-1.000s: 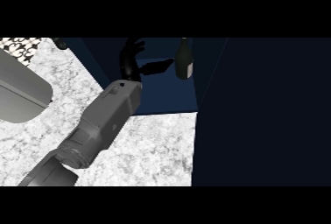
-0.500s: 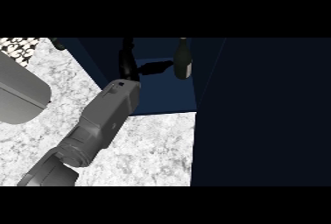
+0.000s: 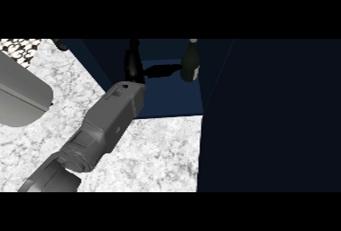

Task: Pick up the wine, place it into the cabinet and close the cabinet

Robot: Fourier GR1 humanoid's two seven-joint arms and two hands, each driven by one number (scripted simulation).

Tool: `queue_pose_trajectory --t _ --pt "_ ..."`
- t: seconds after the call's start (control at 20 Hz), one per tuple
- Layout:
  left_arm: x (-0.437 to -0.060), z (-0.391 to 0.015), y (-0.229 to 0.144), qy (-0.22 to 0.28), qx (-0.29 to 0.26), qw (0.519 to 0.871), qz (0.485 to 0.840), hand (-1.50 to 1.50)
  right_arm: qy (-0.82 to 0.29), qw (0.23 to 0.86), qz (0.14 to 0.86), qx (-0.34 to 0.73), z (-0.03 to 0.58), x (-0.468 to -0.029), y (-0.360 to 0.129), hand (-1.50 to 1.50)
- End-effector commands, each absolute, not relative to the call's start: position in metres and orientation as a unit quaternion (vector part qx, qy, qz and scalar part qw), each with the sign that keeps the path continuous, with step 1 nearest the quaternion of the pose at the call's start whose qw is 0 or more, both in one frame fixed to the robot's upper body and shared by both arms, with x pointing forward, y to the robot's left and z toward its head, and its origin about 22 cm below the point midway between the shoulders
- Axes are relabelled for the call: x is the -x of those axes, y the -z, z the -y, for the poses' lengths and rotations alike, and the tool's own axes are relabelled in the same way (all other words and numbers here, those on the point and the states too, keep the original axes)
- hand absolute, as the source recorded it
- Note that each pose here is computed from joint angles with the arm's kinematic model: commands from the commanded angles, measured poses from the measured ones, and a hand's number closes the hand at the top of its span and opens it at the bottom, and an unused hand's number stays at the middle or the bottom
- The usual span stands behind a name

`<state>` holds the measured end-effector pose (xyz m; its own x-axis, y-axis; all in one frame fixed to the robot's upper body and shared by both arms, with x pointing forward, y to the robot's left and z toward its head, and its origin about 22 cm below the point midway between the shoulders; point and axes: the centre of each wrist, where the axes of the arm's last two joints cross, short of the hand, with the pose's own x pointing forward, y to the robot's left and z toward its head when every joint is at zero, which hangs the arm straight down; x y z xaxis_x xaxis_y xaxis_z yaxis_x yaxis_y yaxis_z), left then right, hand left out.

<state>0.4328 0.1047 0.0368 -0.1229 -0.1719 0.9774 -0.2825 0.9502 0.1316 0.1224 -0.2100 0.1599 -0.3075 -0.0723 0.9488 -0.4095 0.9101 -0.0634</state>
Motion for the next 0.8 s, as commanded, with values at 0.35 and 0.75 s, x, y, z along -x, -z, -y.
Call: queue_pose_trajectory --t 0.35,0.75 --pt "-0.426 -0.091 -0.04 -0.055 -0.059 0.598 0.797 -1.5 -0.143 0.551 0.806 -0.165 0.226 -0.095 -0.189 -1.5" --pt "-0.406 -0.091 -0.027 -0.057 0.002 0.591 0.805 -1.5 -0.131 0.554 0.808 -0.153 0.222 -0.089 -0.192 -1.5"
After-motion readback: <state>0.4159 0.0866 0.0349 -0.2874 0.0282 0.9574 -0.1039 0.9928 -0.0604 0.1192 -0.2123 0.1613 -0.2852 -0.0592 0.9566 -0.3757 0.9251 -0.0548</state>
